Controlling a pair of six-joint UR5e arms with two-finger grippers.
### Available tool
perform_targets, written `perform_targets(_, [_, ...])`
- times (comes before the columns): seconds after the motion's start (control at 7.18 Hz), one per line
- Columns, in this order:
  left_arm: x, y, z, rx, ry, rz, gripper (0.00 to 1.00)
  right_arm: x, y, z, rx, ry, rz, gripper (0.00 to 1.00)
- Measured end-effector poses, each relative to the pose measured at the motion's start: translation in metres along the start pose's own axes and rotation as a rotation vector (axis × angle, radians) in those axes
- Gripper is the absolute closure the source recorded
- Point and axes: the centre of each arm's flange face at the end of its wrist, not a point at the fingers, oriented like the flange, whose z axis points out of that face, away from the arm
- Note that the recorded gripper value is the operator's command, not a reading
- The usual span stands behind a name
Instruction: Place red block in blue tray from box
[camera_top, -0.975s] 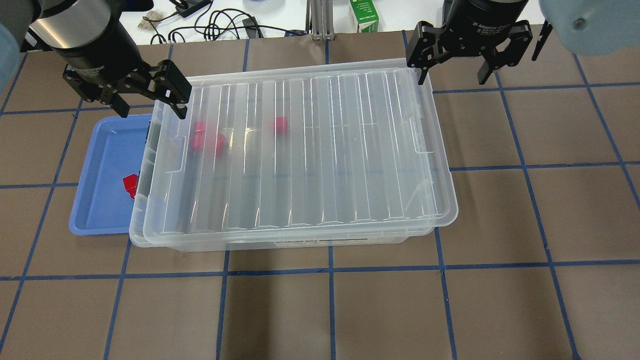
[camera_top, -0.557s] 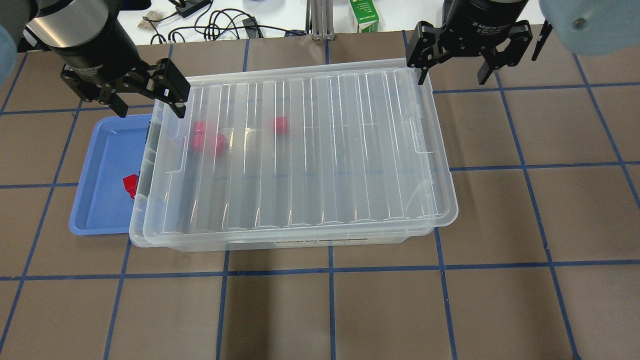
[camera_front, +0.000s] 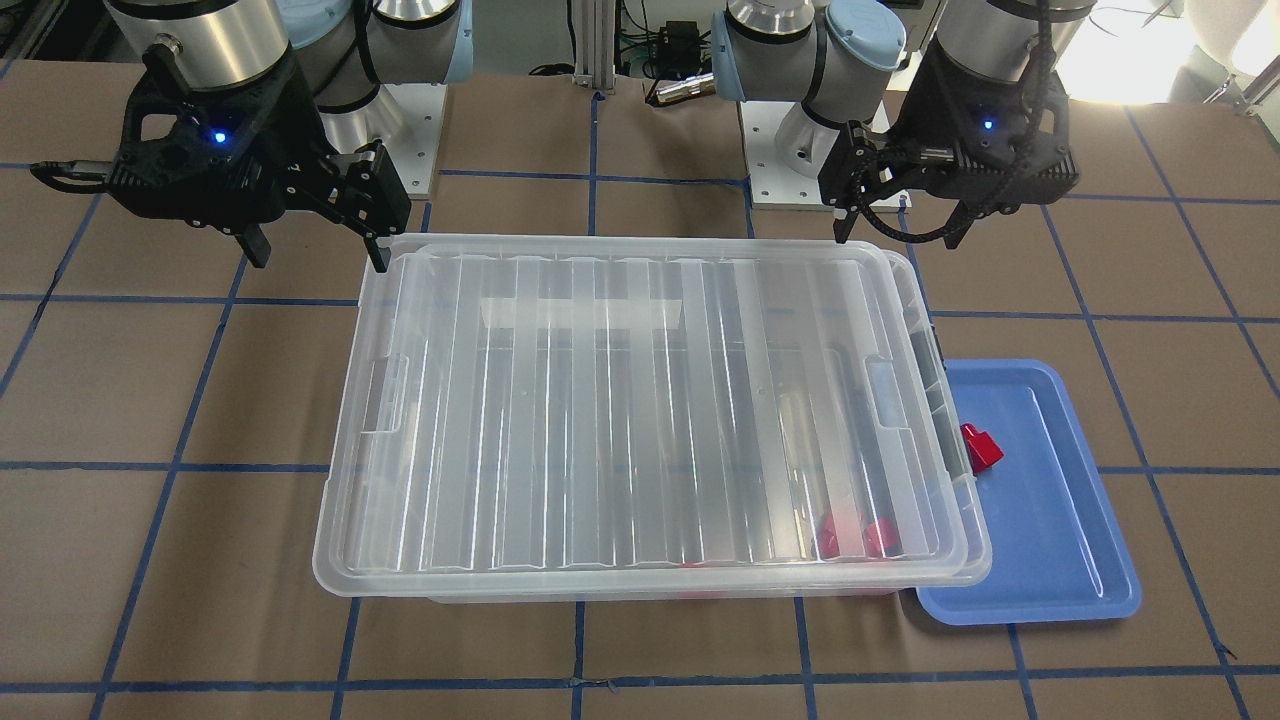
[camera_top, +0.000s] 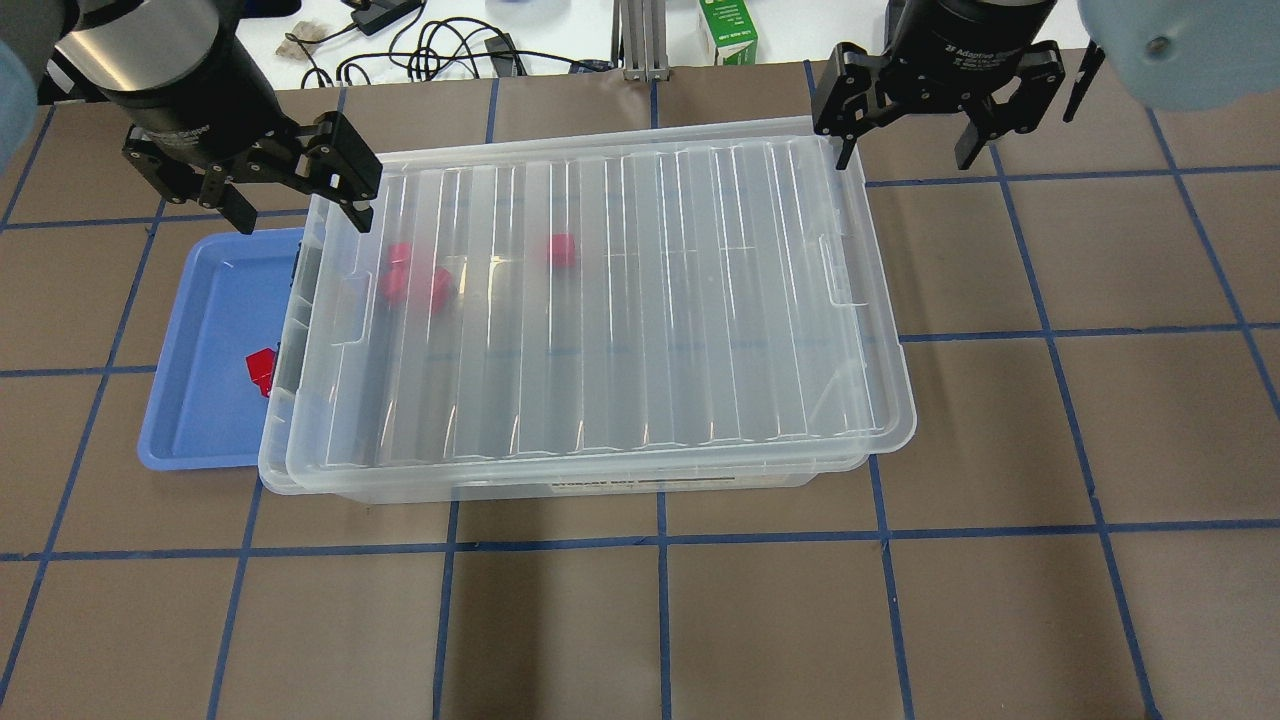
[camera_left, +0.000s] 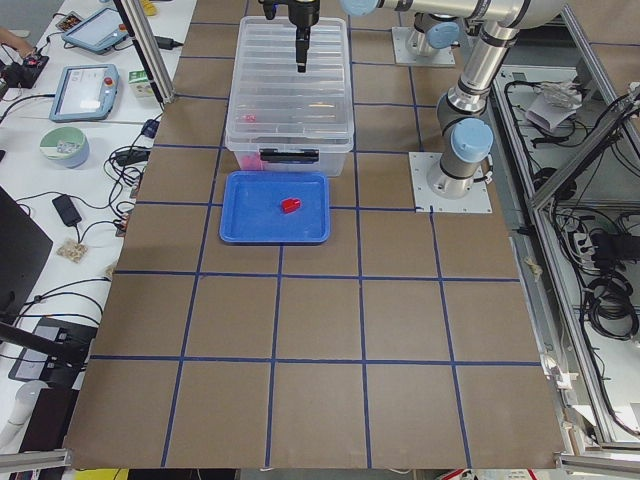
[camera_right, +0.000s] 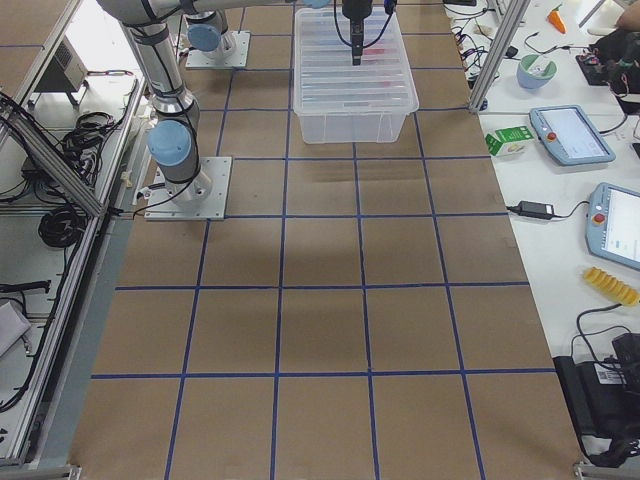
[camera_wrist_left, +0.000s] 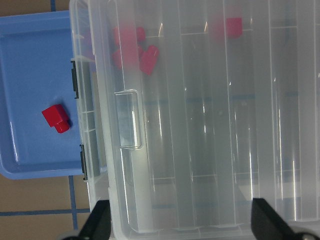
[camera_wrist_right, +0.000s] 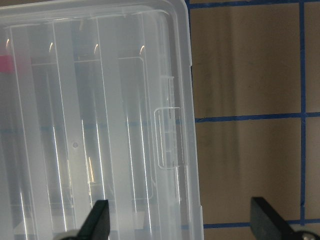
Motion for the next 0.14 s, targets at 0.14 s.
perform_targets(0.14, [0.0, 0.0, 0.0, 0.0, 0.0, -0.002, 0.0, 0.0, 0.0, 0.0, 0.0, 0.0, 0.0, 0.0])
